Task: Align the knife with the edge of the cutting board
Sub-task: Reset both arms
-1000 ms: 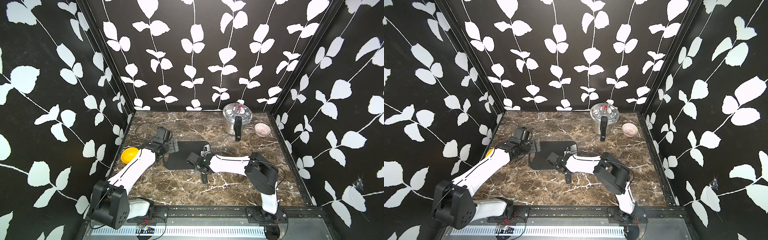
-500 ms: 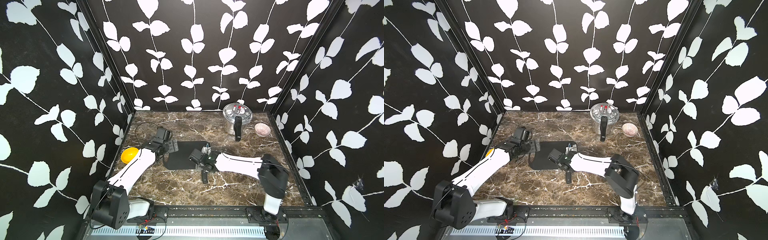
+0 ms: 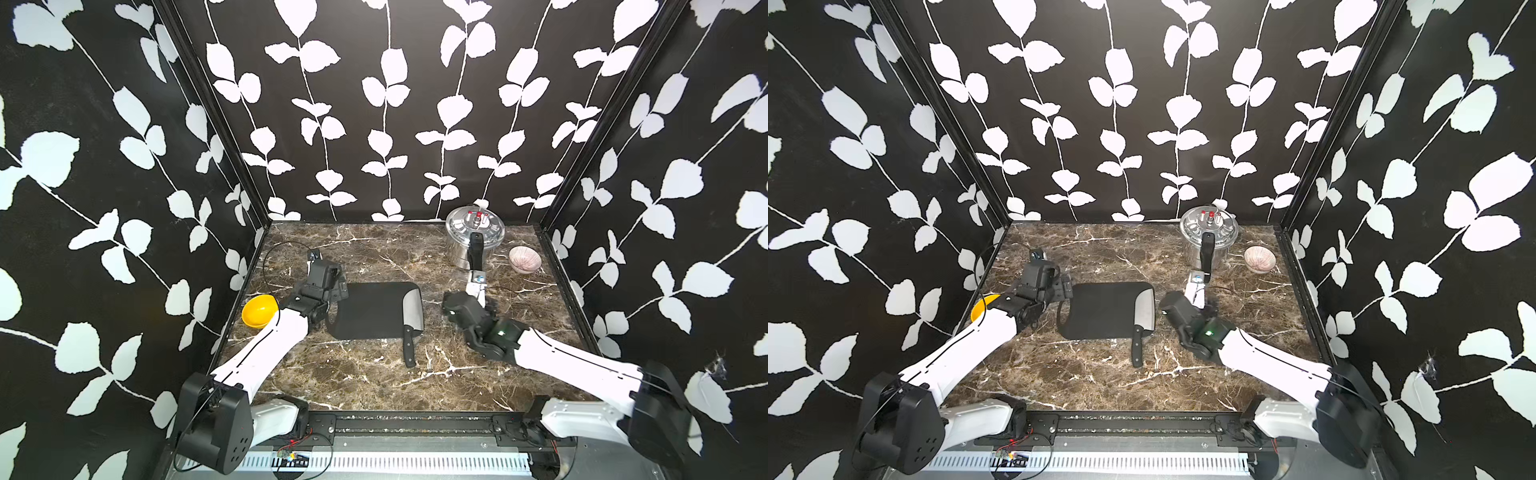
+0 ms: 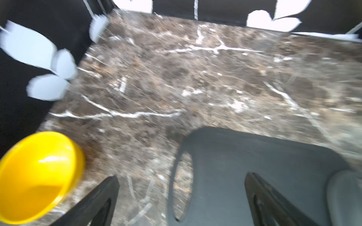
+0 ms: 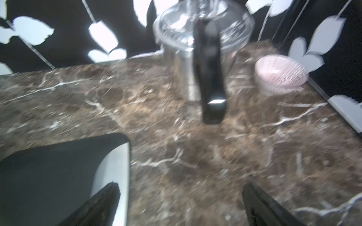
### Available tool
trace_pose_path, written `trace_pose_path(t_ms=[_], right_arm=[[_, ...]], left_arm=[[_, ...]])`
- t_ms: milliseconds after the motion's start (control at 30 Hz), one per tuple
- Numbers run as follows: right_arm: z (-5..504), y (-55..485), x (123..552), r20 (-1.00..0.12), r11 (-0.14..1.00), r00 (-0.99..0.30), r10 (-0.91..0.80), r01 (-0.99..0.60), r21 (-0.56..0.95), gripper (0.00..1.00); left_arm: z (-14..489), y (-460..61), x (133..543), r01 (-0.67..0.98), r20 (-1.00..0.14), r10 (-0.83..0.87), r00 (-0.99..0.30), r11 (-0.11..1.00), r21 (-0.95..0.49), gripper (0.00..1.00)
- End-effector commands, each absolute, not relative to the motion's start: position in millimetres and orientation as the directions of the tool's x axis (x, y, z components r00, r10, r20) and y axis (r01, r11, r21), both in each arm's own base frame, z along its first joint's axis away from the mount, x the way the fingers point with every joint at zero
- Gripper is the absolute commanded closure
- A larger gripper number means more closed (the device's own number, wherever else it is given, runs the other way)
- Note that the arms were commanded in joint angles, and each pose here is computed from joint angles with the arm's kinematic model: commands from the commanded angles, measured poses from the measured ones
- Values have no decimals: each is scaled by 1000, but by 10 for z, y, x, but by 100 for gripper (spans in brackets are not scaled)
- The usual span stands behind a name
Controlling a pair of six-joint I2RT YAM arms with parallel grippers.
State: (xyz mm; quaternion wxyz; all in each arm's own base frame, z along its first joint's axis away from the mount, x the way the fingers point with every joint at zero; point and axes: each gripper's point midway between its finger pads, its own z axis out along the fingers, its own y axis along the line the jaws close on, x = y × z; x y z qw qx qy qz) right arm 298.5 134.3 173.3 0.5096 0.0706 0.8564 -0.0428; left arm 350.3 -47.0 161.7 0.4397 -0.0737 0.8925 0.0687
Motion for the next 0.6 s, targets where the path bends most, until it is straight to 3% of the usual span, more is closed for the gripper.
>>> trace_pose_path(t_ms=[0, 167, 267, 400, 567], right_arm=[[1924, 986, 3176, -926, 969, -375, 35, 239, -60, 1], [1721, 449, 3263, -912, 913, -406, -51, 351, -207, 0], [1618, 174, 3300, -907, 898, -421, 6, 402, -180, 0], [1518, -125, 3317, -893, 871, -433, 125, 478, -110, 0], [1537, -234, 3302, -874, 863, -485, 14, 447, -234, 0]], left_arm=[[1681, -174, 3544, -272, -849, 21, -527, 943, 192, 2], [1513, 87, 3524, -316, -868, 34, -495, 924, 216, 2], [1469, 192, 3575, -321, -867, 3, -499, 929, 187, 1], [1452, 278, 3646, -296, -848, 117, -516, 905, 305, 1], [1189, 319, 3591, -263, -826, 141, -546, 907, 329, 2]])
